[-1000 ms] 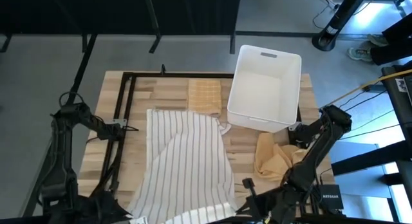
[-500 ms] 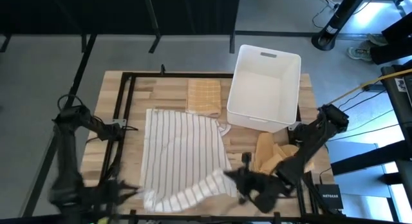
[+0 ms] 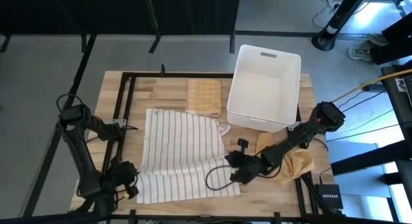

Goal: Fold towel
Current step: Fold the white towel

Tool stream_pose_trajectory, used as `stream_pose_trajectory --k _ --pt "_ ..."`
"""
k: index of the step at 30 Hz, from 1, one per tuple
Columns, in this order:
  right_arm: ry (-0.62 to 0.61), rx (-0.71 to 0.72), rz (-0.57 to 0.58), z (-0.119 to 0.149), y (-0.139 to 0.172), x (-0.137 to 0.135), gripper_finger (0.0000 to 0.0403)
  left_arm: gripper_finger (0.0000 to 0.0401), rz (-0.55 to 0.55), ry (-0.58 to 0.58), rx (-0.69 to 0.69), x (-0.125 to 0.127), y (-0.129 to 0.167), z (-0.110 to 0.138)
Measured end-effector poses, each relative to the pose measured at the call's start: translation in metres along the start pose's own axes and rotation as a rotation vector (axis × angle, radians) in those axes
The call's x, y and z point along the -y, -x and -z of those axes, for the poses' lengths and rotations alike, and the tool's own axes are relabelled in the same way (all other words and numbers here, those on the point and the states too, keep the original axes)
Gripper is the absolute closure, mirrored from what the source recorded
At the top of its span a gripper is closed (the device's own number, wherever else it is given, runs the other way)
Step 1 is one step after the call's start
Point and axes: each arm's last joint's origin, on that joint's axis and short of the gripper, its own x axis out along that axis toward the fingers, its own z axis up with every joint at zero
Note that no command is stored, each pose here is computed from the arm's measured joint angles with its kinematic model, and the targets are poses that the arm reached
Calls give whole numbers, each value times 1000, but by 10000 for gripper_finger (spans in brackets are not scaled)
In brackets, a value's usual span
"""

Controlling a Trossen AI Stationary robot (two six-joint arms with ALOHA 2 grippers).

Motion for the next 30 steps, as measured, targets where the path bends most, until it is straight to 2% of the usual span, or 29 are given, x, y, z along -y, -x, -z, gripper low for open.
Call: stream_pose_trajectory --k 4,6,9,13,17,23,27,30 --pt "-7 -85 -59 -4 -1 6 310 384 -41 28 -96 -3 -7 1" --pt "-6 -138 -112 -15 7 5 273 384 -52 30 -153 -5 -4 -1" --pt "1 -207 -122 -32 17 8 227 384 -30 52 -178 -7 3 -10" --pt "-30 -71 -99 -56 17 8 188 379 -20 46 -112 -8 2 -18" --pt "-11 3 -56 -66 -1 14 172 332 -45 14 -127 -5 -6 -23" --pt "-41 -19 92 -65 -53 35 171 243 -69 -24 -108 -4 -15 -39" --pt "-95 -78 146 -56 -87 49 171 223 -75 -37 60 2 -29 -50" --pt "-139 -176 93 -48 -102 56 171 223 -79 -51 52 7 -50 -48"
